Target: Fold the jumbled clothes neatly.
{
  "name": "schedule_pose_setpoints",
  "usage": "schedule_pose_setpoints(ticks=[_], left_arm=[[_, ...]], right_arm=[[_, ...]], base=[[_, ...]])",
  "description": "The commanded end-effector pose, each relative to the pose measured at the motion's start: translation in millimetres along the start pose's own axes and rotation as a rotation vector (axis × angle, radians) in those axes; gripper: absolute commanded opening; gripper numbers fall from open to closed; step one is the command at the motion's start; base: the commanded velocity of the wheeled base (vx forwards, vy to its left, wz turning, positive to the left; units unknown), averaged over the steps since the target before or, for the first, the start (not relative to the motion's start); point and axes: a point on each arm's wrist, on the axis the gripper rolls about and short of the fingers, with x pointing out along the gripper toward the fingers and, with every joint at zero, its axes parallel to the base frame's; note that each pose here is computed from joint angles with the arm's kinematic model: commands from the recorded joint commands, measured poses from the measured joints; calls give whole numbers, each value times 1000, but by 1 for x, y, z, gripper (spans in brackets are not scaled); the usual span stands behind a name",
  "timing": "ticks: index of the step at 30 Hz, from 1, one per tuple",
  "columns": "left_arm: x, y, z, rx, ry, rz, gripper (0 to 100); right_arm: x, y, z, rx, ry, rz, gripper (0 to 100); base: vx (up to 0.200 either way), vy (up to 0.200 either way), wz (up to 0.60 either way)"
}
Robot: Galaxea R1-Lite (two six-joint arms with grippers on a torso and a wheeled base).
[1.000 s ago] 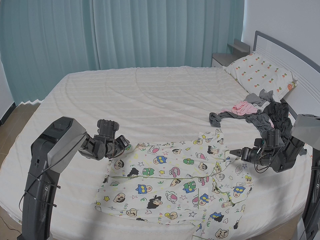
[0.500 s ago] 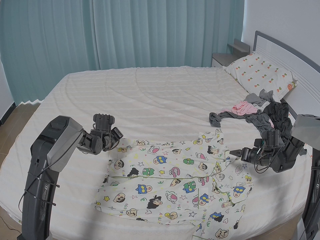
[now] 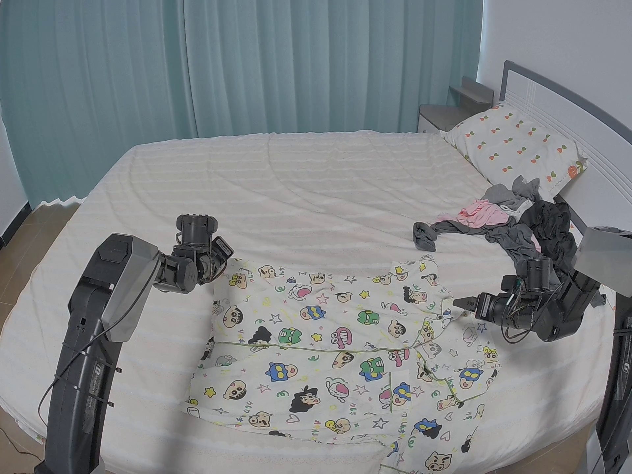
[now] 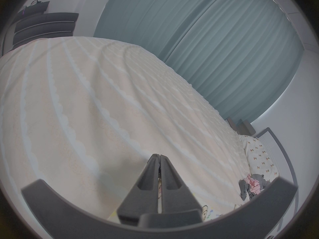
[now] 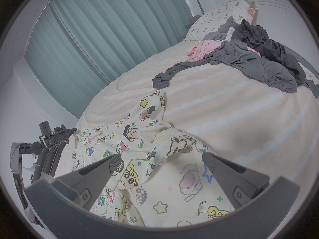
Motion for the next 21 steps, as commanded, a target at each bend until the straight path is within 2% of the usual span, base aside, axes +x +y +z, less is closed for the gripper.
schedule_pose_setpoints(ticks=[1,2,3,7,12,16,19,20,21], left_arm=[[10,8,-10,7,33,36,0],[11,13,-13,9,50,57,0],[12,15,-15,11,61,70,100],[14,19,-18,11,63,103,100],[11,22,-6,-3,25,124,100],[-14,-2,25,-64,-16,91,100],[-34,-1,24,-78,45,92,100],[-50,1,19,-77,108,74,100],[-50,1,19,-77,108,74,100]], right_arm=[[2,-1,-2,2,7,-2,100],[2,-1,-2,2,7,-2,100],[2,-1,-2,0,7,-1,100],[2,-1,-3,1,9,-4,100],[2,-1,-3,1,9,-2,100],[2,2,-4,-2,12,3,100],[2,2,-4,-3,12,4,100],[2,2,-4,-3,14,4,100],[2,2,-4,-3,14,4,100]], base=[[0,0,0],[0,0,0],[0,0,0],[0,0,0],[0,0,0],[0,0,0],[0,0,0],[0,0,0],[0,0,0]])
